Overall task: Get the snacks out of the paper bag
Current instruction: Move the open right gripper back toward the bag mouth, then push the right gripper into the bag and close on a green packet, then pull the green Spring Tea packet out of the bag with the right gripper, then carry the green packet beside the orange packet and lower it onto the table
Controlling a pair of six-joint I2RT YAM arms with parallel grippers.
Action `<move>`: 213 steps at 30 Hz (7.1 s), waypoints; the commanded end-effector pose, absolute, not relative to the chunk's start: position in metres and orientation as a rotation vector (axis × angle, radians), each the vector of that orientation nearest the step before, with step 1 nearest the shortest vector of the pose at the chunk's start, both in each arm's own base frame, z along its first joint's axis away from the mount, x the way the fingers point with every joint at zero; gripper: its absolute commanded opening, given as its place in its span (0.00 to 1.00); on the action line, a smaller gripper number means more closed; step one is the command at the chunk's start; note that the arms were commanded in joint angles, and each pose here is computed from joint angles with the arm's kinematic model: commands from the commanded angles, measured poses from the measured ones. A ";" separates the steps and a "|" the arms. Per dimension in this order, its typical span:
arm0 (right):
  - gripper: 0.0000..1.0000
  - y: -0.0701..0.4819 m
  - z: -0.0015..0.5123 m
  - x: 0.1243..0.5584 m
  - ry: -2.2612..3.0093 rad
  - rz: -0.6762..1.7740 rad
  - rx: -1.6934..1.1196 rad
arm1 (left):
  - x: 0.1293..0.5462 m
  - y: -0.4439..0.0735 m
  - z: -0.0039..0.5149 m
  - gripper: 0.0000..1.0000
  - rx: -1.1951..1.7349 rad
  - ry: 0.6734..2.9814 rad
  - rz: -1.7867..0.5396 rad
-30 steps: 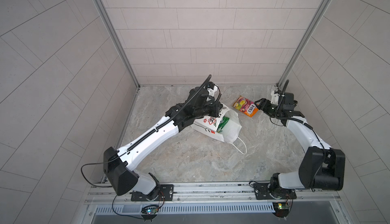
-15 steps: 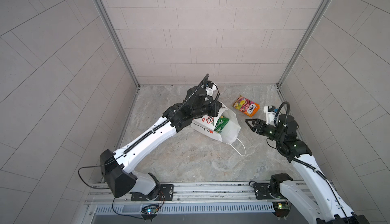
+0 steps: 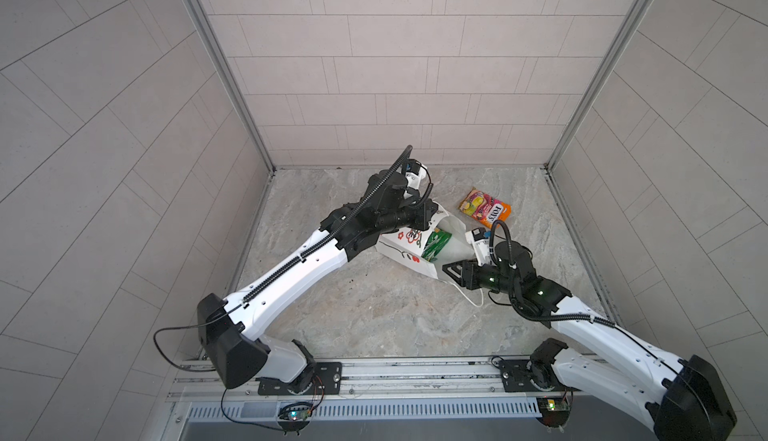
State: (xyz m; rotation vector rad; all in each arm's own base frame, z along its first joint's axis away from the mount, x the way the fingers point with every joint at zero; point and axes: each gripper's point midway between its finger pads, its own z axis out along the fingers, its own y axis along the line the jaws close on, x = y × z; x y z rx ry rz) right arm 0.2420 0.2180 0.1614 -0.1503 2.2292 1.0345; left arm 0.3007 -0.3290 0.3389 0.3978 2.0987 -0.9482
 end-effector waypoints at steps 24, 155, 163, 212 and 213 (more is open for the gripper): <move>0.27 0.245 0.157 0.276 2.191 0.932 -0.101 | 0.293 -0.329 0.356 0.00 0.409 2.059 -0.982; 0.00 0.173 0.286 0.255 2.106 0.742 -0.085 | 0.300 -0.314 0.348 0.00 0.368 2.077 -0.846; 0.00 0.150 0.332 0.232 2.032 0.693 -0.110 | 0.300 -0.312 0.348 0.00 0.363 2.075 -0.839; 0.00 0.063 0.247 0.361 2.110 0.475 0.265 | 0.291 -0.312 0.350 0.00 0.373 2.078 -0.880; 0.00 0.068 0.245 0.367 2.110 0.506 0.267 | 0.291 -0.312 0.351 0.00 0.375 2.078 -0.881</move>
